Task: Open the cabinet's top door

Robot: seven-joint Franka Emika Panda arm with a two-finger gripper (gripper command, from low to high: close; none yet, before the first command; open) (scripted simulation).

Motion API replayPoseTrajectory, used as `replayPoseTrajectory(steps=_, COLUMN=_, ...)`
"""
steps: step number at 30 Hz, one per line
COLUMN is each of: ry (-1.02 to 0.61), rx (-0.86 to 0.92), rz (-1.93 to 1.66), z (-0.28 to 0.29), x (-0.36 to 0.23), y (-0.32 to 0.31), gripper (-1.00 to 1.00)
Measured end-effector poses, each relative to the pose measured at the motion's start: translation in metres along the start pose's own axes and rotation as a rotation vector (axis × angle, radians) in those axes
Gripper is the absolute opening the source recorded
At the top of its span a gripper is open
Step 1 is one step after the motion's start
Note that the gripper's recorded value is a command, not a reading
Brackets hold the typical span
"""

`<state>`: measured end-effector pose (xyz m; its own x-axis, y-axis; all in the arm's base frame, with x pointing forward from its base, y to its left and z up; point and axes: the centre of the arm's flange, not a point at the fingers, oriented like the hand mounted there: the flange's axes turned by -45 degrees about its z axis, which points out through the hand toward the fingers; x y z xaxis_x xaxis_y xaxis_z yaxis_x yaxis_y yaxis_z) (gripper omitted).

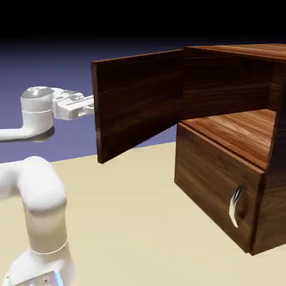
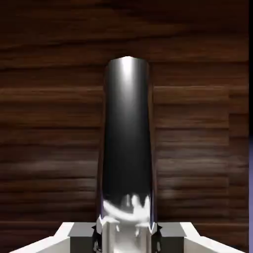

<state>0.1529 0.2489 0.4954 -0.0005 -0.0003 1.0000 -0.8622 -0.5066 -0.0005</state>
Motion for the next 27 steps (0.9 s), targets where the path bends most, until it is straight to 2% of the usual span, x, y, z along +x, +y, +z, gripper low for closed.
replayPoseTrajectory(steps=13, ry=0.0, rx=-0.25, rz=0.0, z=-0.11, x=0.0, y=-0.051, gripper=-1.0)
replayPoseTrajectory(steps=27, ry=0.0, rx=-0.462, rz=0.0, z=-0.192, x=0.0, y=-0.114, gripper=-1.0)
